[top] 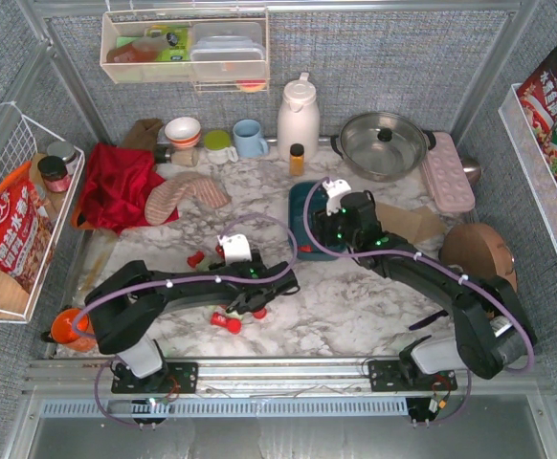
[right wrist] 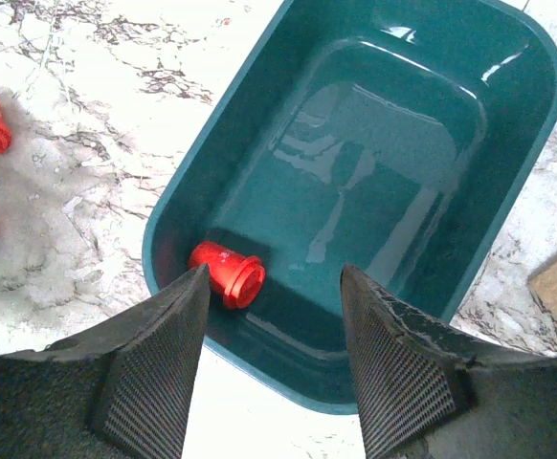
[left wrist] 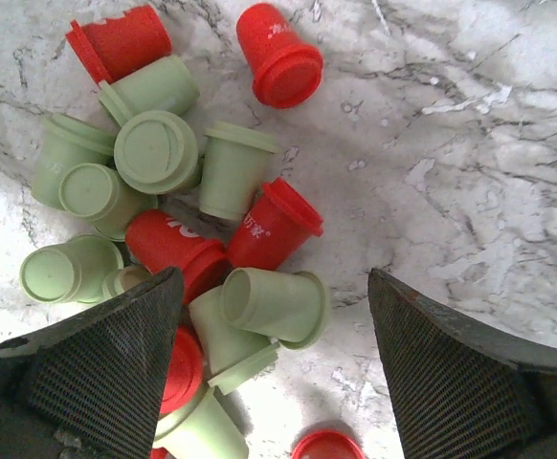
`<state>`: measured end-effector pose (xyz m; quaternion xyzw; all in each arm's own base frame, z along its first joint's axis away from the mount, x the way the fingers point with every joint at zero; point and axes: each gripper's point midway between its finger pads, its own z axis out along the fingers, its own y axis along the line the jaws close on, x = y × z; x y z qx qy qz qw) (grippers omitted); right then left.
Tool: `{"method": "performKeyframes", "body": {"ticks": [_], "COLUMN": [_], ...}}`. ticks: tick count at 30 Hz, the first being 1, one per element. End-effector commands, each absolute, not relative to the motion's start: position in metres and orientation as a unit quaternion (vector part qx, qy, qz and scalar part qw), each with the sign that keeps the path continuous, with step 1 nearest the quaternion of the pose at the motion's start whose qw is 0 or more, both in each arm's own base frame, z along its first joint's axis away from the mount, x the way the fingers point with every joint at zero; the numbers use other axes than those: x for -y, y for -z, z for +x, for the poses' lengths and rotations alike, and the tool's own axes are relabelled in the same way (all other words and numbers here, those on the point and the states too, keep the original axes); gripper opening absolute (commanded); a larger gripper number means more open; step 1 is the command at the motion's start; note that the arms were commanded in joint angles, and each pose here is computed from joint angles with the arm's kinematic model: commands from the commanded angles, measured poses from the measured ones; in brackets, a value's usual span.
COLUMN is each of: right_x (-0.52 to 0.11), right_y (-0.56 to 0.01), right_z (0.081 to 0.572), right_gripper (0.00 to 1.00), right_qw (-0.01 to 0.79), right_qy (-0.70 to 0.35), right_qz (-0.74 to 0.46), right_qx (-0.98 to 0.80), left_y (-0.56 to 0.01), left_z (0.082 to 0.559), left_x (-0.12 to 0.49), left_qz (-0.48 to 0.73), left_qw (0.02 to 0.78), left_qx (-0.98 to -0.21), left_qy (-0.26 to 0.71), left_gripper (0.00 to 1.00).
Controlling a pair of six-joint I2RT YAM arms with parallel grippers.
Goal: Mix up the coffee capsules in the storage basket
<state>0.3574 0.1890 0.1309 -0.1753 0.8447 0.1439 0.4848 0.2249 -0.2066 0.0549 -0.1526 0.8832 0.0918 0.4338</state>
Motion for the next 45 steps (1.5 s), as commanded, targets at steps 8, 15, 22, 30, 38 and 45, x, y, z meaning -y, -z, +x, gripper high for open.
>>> {"method": "performKeyframes", "body": {"ticks": [8, 15, 22, 30, 38, 45], "right_x": [-0.19, -0.19, -0.193, -0.194, -0.194, -0.196], "right_y": [-0.13, -0.127, -0.126, -0.124, -0.122, -0.122], "right_z": [0.356, 0.356, 0.356, 0.356, 0.355, 0.355], "right_gripper": [0.61, 0.61, 0.61, 0.61, 0.61, 0.61], "right_qw": [0.479, 0.475, 0.471, 0.466, 0.461, 0.46], "right_qy": [-0.145, -0.143, -0.147, -0.146, -0.145, -0.144], "right_qz": [-0.182, -0.182, -0.184, -0.188, -0.191, -0.195], "right_qx": [-0.846, -0.849, -0.85, -0.852, -0.854, -0.854], "left_y": [-0.024, -0.021, -0.043, -0.053, -0.075, -0.113], "left_z": [0.227, 0.226, 0.225, 0.216, 0.211, 0.214], "left_x": [0.225, 0.229, 0.222, 0.233, 0.245, 0.237], "left_qz": [-0.133, -0.118, -0.118, -0.102, -0.018, 0.179], "left_qw": [0.403, 0.382, 0.39, 0.367, 0.372, 0.426], "left_qx": [-0.906, -0.916, -0.913, -0.924, -0.922, -0.877], "left_qy": [-0.006, -0.006, -0.01, 0.024, 0.11, 0.132], "left_gripper": [0.85, 0.81, 0.79, 0.78, 0.77, 0.82]}}
